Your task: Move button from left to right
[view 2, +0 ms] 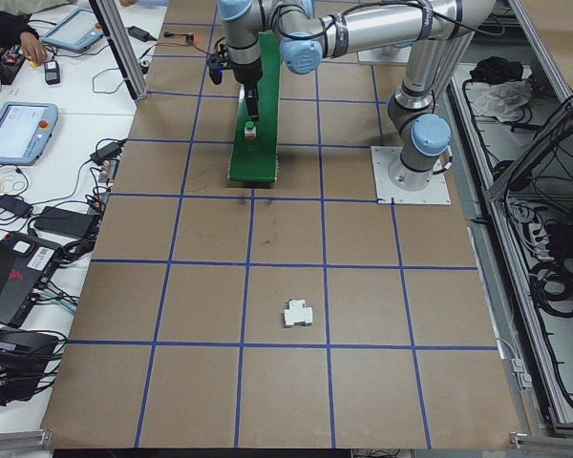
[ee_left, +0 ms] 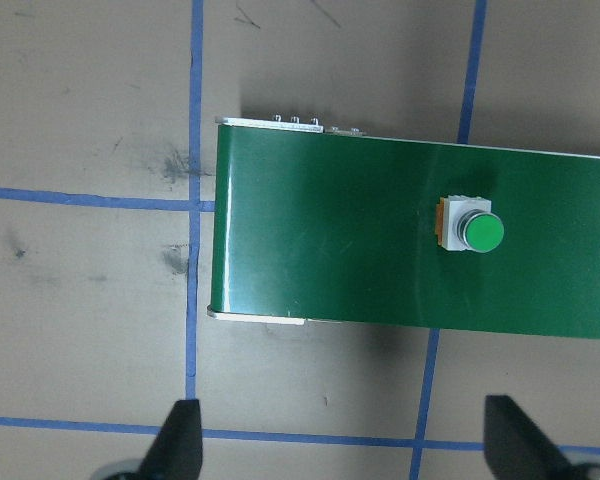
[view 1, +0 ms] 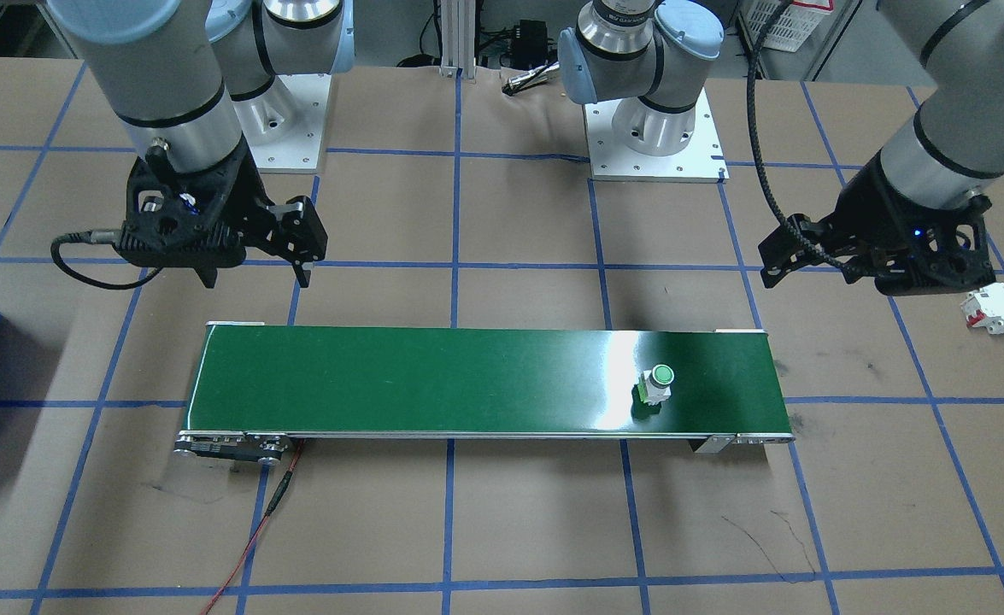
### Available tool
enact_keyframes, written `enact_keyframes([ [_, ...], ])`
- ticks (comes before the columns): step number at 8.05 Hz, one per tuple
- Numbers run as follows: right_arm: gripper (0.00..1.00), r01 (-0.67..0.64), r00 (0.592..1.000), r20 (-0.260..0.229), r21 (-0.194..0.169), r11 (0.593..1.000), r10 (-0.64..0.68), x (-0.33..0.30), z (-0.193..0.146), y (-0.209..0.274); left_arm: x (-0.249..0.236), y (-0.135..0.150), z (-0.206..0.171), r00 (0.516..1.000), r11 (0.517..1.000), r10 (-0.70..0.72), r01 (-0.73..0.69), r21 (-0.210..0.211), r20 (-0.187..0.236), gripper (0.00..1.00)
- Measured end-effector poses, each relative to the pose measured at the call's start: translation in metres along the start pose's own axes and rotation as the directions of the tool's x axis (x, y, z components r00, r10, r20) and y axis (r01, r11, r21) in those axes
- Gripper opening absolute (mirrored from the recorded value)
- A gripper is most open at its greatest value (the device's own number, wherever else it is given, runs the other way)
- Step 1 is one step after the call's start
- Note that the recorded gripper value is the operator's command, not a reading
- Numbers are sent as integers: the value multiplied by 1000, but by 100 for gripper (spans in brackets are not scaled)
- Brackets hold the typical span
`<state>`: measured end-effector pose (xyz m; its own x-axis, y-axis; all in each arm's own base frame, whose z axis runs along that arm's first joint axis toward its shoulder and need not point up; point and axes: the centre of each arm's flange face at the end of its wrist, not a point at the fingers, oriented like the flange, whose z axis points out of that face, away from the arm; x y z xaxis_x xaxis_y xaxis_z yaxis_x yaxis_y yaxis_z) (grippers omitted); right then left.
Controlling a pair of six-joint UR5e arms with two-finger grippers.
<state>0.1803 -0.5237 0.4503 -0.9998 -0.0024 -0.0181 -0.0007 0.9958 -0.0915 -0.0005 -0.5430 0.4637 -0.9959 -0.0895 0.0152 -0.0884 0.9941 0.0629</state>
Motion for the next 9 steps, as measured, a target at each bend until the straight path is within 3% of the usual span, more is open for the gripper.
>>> enact_keyframes([
  [2,100,14,998,54,-3,1000,-14,-7,33,-21,1,7,-20,1000,999,2,-2,35,14,100],
  [5,100,19,988,155,-19,1000,-16,-20,85,-41,-8,13,-29,994,999,-1,-3,43,113,100],
  [9,100,30,954,301,-34,999,-18,-39,125,-47,-10,11,-24,991,1000,-4,0,31,133,100],
])
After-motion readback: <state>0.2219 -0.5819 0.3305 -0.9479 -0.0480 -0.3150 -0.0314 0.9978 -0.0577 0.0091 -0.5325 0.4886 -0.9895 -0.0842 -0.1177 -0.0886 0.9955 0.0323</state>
